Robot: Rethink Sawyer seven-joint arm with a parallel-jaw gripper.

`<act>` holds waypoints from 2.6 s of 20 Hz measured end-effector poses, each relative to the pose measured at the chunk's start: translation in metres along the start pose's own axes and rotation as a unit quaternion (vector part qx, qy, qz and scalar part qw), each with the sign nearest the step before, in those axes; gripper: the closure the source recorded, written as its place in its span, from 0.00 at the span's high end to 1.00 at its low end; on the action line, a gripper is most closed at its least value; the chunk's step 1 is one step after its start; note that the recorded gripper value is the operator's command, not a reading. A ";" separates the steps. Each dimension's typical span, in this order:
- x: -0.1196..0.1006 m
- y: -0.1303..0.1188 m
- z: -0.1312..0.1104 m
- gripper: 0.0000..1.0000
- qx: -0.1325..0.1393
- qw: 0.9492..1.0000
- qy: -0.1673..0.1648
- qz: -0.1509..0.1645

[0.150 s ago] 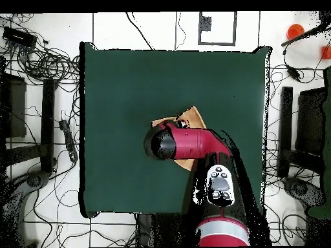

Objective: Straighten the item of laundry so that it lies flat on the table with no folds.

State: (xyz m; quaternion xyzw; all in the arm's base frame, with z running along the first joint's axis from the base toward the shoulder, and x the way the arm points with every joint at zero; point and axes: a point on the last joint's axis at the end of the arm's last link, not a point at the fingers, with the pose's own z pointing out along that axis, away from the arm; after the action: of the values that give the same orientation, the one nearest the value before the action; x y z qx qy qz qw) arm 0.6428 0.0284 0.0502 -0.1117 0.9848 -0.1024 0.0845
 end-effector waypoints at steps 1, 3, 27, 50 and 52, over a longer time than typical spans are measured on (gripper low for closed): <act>-0.004 -0.004 -0.001 0.00 0.003 1.000 -0.001 0.001; -0.013 -0.012 -0.003 0.00 0.008 1.000 -0.005 0.004; -0.071 -0.092 0.000 0.00 0.051 0.997 -0.051 0.028; -0.099 -0.121 -0.002 0.00 0.064 0.996 -0.054 0.039; -0.100 -0.121 0.001 0.00 0.064 0.996 -0.053 0.039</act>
State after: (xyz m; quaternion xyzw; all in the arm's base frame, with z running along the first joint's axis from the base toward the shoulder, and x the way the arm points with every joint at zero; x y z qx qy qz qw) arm 0.7636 -0.0635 0.0903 -0.0730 0.9741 -0.1555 0.1473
